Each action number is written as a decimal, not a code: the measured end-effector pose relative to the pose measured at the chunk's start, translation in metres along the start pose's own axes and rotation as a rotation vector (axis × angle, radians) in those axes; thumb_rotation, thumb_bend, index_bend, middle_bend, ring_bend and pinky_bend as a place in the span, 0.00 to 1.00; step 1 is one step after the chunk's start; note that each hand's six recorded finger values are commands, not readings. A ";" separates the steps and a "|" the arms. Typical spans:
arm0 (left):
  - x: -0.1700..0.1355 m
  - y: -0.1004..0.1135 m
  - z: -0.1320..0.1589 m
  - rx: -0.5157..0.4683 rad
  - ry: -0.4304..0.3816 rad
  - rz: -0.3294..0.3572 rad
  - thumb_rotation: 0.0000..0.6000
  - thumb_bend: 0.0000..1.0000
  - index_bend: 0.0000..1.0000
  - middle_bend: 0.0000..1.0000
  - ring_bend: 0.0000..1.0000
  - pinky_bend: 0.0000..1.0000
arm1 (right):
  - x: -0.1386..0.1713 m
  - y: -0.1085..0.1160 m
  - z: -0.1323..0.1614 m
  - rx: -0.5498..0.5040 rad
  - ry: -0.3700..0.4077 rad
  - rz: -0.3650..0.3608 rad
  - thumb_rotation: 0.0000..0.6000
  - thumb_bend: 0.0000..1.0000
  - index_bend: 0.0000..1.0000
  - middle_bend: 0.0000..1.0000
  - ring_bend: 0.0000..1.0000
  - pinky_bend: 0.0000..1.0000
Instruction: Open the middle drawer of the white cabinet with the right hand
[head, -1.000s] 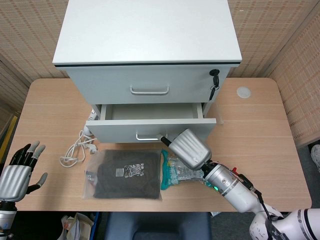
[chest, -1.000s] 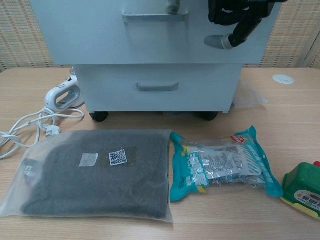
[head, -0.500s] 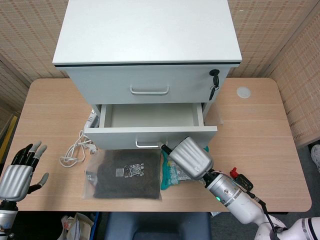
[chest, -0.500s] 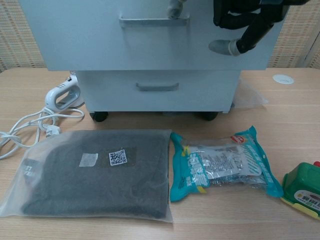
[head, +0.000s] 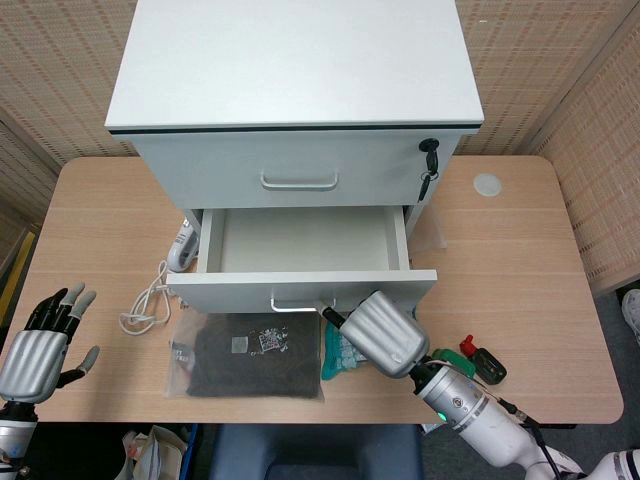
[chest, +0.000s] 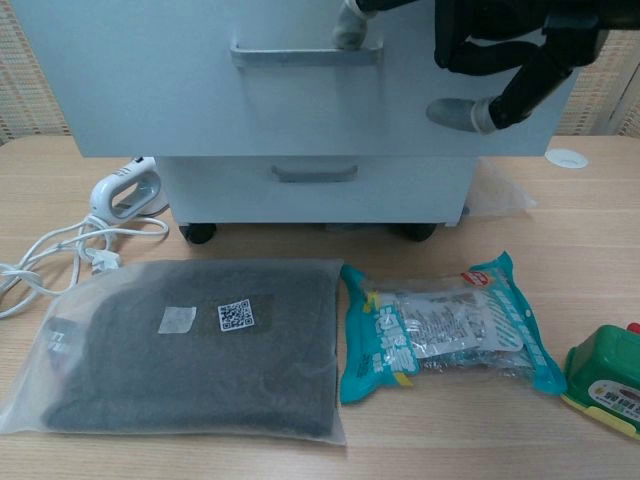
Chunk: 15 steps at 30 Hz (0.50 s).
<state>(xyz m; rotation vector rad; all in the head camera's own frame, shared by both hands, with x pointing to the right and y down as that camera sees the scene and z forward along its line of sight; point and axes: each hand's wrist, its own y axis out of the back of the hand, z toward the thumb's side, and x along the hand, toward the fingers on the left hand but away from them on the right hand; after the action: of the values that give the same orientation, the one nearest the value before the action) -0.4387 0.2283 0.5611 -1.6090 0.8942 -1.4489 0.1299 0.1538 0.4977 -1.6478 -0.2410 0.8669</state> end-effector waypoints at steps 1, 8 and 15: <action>0.000 0.000 0.000 0.001 -0.001 0.000 1.00 0.32 0.08 0.00 0.02 0.11 | 0.001 0.000 0.001 0.001 0.002 -0.004 1.00 0.37 0.20 0.91 0.92 0.80; 0.001 0.001 0.001 0.003 -0.005 0.001 1.00 0.32 0.08 0.00 0.02 0.11 | 0.010 -0.002 0.003 -0.001 0.016 -0.012 1.00 0.37 0.20 0.91 0.92 0.80; 0.000 0.001 0.001 0.005 -0.006 0.000 1.00 0.32 0.08 0.00 0.02 0.11 | 0.015 0.001 0.006 -0.002 0.031 -0.033 1.00 0.37 0.20 0.91 0.92 0.80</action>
<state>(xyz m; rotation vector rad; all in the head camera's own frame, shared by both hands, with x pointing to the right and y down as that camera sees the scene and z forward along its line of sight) -0.4374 0.2278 0.5603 -1.6090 0.8866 -1.4451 0.1363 0.1665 0.4909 -1.6533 -0.2469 0.8152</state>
